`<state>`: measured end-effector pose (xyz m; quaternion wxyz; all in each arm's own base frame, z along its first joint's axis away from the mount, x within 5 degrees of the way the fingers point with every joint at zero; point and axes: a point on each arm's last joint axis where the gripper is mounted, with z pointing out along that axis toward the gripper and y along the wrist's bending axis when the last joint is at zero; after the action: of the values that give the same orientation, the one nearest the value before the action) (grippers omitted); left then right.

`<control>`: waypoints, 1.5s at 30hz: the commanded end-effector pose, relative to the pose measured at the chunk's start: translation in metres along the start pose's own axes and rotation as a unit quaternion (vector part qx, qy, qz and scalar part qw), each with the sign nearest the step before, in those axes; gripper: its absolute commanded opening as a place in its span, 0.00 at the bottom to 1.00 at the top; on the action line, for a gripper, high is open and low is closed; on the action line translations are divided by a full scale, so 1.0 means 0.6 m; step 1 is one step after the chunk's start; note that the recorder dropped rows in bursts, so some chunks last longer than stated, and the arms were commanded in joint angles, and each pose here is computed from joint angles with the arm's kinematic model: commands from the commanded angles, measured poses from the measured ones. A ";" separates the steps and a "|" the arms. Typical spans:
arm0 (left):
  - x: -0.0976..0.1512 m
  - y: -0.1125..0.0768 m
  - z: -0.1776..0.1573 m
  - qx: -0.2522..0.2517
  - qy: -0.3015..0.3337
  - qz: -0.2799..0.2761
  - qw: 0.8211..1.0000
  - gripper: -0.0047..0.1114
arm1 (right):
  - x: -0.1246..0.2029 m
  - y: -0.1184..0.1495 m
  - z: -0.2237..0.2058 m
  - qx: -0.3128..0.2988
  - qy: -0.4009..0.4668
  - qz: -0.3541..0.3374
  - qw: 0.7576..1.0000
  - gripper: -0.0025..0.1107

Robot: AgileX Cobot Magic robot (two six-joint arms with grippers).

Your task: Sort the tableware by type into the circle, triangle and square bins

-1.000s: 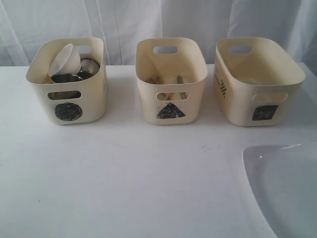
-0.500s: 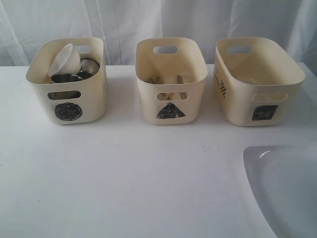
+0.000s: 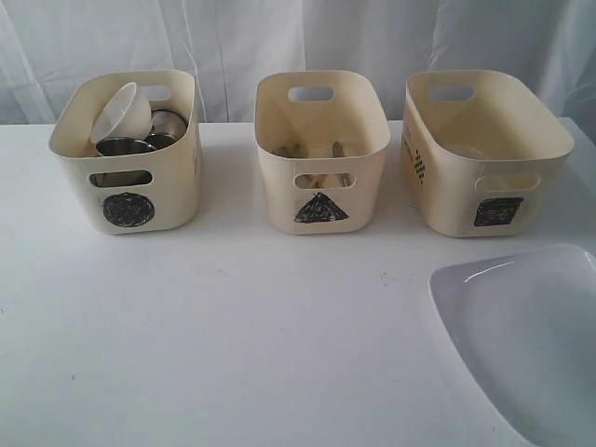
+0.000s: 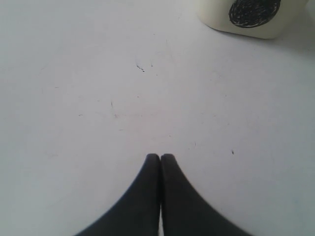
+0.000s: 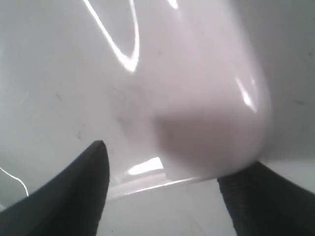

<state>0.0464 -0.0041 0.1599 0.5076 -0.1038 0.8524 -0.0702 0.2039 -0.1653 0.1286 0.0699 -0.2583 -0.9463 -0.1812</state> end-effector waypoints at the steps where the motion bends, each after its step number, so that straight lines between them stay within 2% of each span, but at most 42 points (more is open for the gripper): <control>1: 0.012 0.001 0.002 0.001 0.027 -0.003 1.000 0.04 | -0.013 -0.009 0.010 0.012 -0.053 0.004 0.999 0.50; 8: 0.012 0.001 0.002 0.001 0.027 -0.003 1.000 0.04 | -0.017 -0.015 0.016 0.029 -0.081 0.007 0.996 0.20; 14: 0.012 0.001 0.002 0.001 0.027 -0.003 1.000 0.04 | -0.023 -0.018 0.015 0.040 -0.102 0.007 0.994 0.04; 21: 0.012 0.001 0.002 0.001 0.027 -0.003 1.000 0.04 | -0.014 -0.015 0.017 0.029 -0.074 0.002 0.997 0.02; 25: 0.012 0.001 0.002 0.001 0.027 -0.003 1.000 0.04 | -0.011 -0.005 0.014 0.000 -0.065 0.017 0.998 0.02; 34: 0.012 0.001 0.002 0.001 0.027 -0.003 1.000 0.04 | -0.010 0.028 -0.029 -0.061 -0.141 0.054 0.987 0.02; 45: 0.012 0.001 0.002 0.001 0.027 -0.003 1.000 0.04 | 0.006 0.045 -0.068 -0.058 -0.186 0.027 0.980 0.02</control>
<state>0.0464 -0.0041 0.1599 0.5076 -0.1038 0.8524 -0.0702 0.2175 -0.1575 0.1707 -0.1054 -0.3309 -0.9175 -0.1938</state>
